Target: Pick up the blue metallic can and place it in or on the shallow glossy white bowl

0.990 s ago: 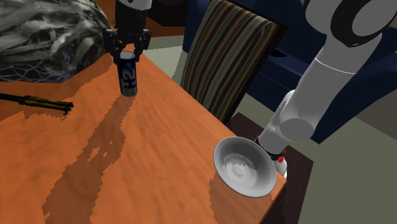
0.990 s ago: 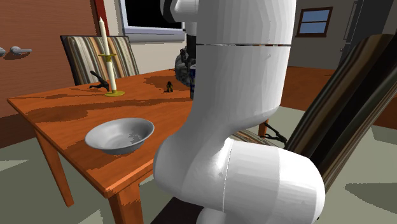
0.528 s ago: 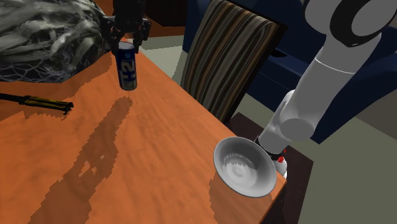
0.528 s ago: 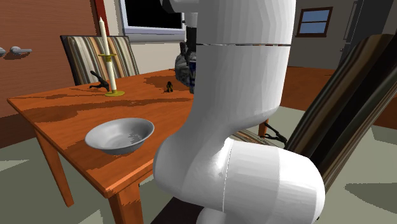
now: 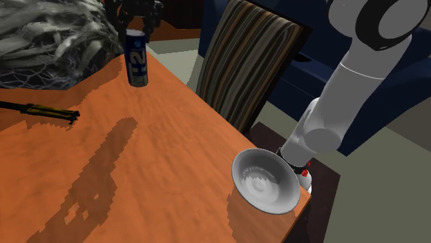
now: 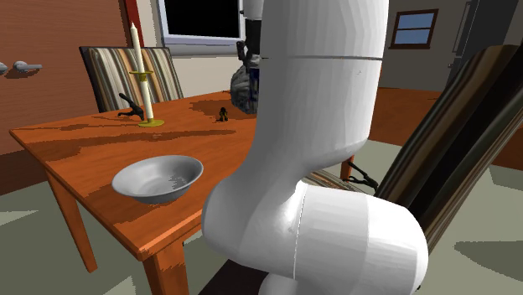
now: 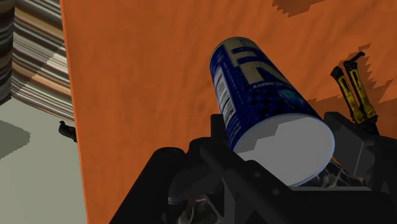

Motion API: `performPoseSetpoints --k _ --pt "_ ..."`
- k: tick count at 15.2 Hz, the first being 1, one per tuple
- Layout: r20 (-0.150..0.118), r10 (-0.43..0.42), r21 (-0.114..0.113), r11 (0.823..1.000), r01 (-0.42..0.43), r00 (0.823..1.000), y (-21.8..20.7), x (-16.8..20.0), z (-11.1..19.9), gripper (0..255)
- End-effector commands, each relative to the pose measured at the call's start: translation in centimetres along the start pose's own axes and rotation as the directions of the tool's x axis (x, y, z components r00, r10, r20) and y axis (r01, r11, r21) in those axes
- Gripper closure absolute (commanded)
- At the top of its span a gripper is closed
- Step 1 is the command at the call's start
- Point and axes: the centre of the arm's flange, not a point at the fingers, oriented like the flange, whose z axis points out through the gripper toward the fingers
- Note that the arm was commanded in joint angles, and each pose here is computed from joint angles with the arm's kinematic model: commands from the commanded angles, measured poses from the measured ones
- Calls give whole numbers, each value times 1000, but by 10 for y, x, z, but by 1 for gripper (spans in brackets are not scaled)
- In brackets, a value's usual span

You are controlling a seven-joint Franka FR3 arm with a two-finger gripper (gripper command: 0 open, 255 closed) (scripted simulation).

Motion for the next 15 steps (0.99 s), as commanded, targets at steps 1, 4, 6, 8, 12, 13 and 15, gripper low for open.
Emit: performPoseSetpoints --k 1,4,6,8,12,13,15 --pt "0 0 0 1000 0 1000 -1 0 -11 255" --pt "0 0 0 1000 0 1000 -3 3 -26 255" --pt "0 0 0 1000 0 1000 -4 4 -37 255" --pt "0 0 0 1000 0 1000 -5 6 -46 255" --pt "0 0 0 1000 0 1000 -4 -45 -61 255" --pt "0 0 0 1000 0 1000 -4 -57 -64 255" --pt "0 0 0 1000 0 1000 -4 -83 -72 255"
